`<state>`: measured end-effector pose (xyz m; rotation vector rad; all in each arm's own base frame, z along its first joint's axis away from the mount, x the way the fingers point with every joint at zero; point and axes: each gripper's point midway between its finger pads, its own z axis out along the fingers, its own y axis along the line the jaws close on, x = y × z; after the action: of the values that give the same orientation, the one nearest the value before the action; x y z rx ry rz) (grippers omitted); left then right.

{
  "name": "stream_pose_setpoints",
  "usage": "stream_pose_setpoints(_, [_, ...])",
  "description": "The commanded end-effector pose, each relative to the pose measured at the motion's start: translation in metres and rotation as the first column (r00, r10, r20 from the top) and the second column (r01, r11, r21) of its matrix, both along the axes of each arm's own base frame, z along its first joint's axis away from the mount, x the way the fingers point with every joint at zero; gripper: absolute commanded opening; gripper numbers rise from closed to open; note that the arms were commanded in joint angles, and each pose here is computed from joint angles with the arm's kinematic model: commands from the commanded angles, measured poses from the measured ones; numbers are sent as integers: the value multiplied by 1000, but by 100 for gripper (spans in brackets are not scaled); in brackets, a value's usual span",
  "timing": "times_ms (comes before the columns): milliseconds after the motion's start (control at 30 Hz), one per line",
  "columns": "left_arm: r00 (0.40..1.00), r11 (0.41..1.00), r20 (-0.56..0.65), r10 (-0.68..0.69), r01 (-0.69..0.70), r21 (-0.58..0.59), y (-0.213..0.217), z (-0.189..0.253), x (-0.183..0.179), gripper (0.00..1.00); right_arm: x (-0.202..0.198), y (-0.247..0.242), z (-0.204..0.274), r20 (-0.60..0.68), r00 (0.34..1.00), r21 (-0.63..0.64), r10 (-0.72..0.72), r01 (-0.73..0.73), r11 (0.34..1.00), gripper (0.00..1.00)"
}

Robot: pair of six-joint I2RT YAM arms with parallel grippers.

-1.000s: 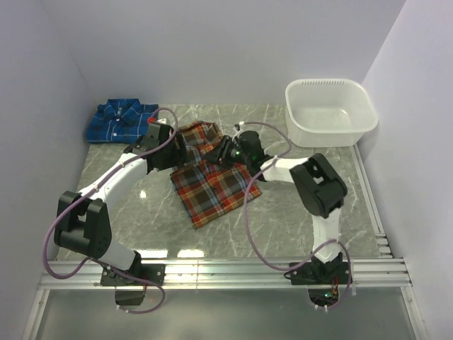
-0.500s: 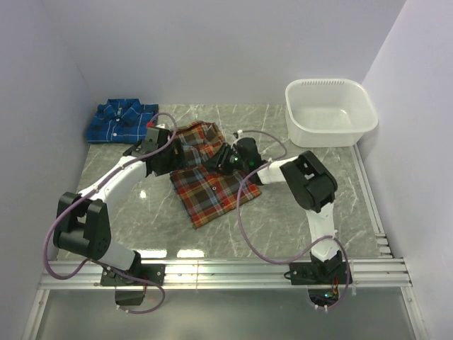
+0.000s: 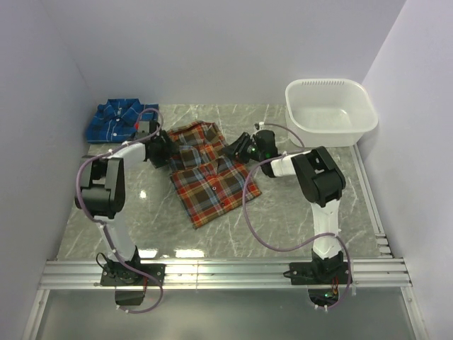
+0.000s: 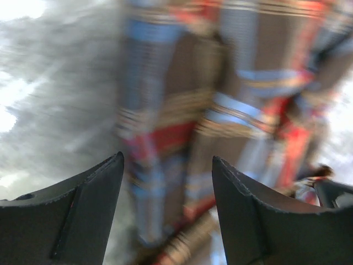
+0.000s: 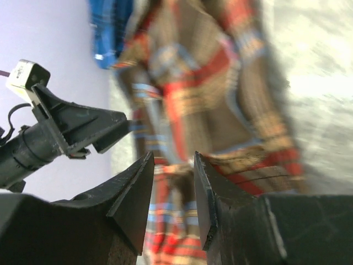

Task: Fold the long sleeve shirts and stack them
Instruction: Fold the shirt

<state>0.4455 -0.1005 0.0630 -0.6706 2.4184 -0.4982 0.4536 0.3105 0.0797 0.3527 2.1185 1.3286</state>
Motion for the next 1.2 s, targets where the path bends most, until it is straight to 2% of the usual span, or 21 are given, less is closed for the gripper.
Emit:
stream_pose_setpoints(0, [999, 998, -5, 33, -33, -55, 8, -19, 5, 71, 2, 3, -17, -10, 1000, 4, -6, 6, 1000, 42])
stream_pose_setpoints(167, [994, 997, -77, 79, -81, -22, 28, -51, 0, 70, -2, -4, -44, -56, 998, -16, -21, 20, 1000, 42])
stream_pose_setpoints(233, [992, 995, -88, 94, -95, -14, 32, -51, -2, 70, -2, -8, -40, -47, 999, -15, -21, 20, 1000, 42])
stream_pose_setpoints(333, [994, 995, -33, 101, -101, -15, 33, -27, 0, 65, -3, -13, -27, -21, 1000, -46, -17, 16, 999, 42])
stream_pose_setpoints(400, [996, 995, 23, 91, -90, -37, 30, -3, 1, 49, -2, -14, -11, 13, 1000, -72, -1, 2, 997, 42])
stream_pose_setpoints(567, [979, 990, 196, 61, -35, -133, 13, 63, 2, 48, -6, -13, 24, 83, 996, -95, 42, -34, 995, 42])
stream_pose_setpoints(700, [948, 982, 318, 21, 40, -186, -8, 97, 12, 48, -14, -14, 43, 107, 992, -96, 60, -50, 994, 42])
stream_pose_setpoints(833, [964, 977, 267, -4, 61, -206, -21, 75, 16, 47, -24, -16, 46, 108, 992, -95, 69, -59, 994, 42])
stream_pose_setpoints(900, [975, 975, 224, -6, 55, -213, -23, 53, 14, 43, -30, -19, 43, 104, 992, -103, 69, -59, 993, 42])
stream_pose_setpoints(1167, [997, 986, 73, 37, -25, -168, -8, -18, -1, 42, -51, -27, 18, 55, 995, -122, 81, -73, 990, 42])
